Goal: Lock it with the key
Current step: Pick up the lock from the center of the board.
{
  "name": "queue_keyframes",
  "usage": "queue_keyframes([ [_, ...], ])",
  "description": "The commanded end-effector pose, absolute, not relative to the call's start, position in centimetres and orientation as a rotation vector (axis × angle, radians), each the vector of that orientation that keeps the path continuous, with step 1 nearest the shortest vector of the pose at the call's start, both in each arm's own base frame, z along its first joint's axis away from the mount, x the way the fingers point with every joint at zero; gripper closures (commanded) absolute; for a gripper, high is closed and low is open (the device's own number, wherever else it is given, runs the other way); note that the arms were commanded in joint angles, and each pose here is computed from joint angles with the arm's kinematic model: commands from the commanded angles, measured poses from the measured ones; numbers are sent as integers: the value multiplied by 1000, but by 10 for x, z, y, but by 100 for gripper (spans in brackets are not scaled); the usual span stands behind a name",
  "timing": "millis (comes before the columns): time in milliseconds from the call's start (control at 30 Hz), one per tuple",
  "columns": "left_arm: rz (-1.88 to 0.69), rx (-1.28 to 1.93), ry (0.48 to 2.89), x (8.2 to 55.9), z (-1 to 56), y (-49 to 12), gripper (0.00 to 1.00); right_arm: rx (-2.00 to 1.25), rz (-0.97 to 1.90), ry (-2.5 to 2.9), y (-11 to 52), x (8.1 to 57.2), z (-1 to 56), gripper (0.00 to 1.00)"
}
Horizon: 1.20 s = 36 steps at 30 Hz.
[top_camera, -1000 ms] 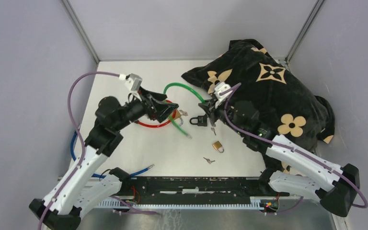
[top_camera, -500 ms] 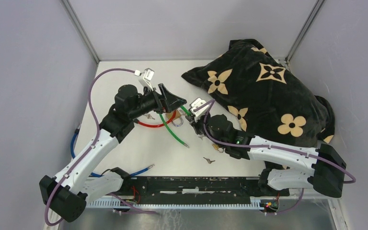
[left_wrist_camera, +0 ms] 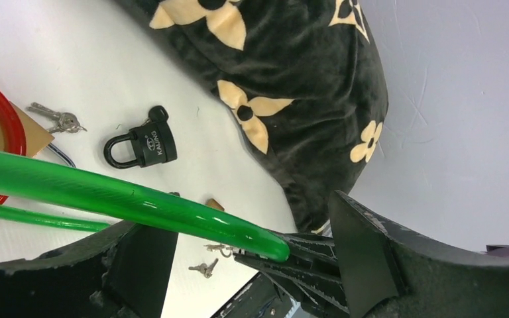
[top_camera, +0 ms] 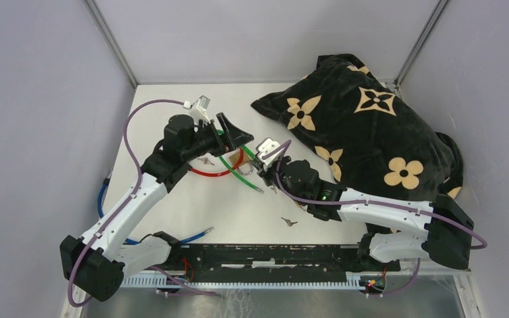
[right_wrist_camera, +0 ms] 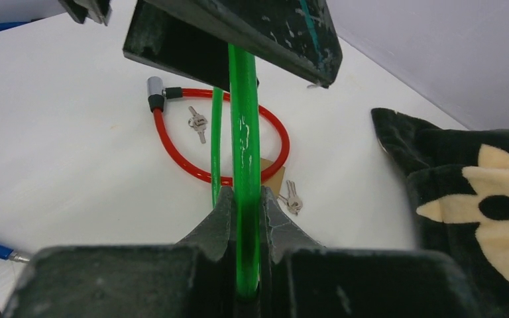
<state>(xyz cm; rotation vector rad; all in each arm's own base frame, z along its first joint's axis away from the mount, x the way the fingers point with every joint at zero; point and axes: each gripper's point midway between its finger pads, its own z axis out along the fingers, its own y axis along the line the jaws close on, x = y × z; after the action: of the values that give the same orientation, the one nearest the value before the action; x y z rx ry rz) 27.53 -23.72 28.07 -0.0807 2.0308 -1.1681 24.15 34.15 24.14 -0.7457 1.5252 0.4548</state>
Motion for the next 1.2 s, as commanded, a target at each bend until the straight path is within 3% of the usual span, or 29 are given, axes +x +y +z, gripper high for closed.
queue_keyframes([
  [0, -1203, -125, 2037, 278, 276, -241, 19, -749, 582, 1340, 366, 228, 295, 100],
  [67, -1190, -136, 2059, 278, 265, -239, 33, -794, 606, 1302, 372, 221, 299, 100],
  [200, -1205, -76, 2027, 274, 270, -241, 84, -957, 711, 1227, 389, 196, 296, 98],
  [233, -1198, -36, 2014, 272, 272, -241, 95, -999, 741, 1203, 390, 187, 295, 87],
  [267, -1191, 8, 2002, 269, 274, -240, 98, -1019, 761, 1187, 388, 181, 294, 75],
  [300, -1180, 58, 1990, 264, 275, -239, 98, -1030, 773, 1178, 383, 176, 293, 58],
  [333, -1161, 112, 1980, 259, 276, -237, 98, -1032, 774, 1176, 375, 176, 293, 47],
  [533, -1117, 718, 1764, 204, 286, -236, 98, -984, 822, 1077, 303, 176, 317, 25],
  [833, -976, 1273, 1388, 152, 312, -225, 98, -901, 664, 1217, 268, 250, 294, 14],
  [900, -970, 1319, 1352, 145, 314, -224, 98, -889, 661, 1218, 273, 260, 293, 2],
  [1167, -971, 1412, 1269, 129, 320, -220, 98, -826, 680, 1198, 291, 293, 299, 2],
])
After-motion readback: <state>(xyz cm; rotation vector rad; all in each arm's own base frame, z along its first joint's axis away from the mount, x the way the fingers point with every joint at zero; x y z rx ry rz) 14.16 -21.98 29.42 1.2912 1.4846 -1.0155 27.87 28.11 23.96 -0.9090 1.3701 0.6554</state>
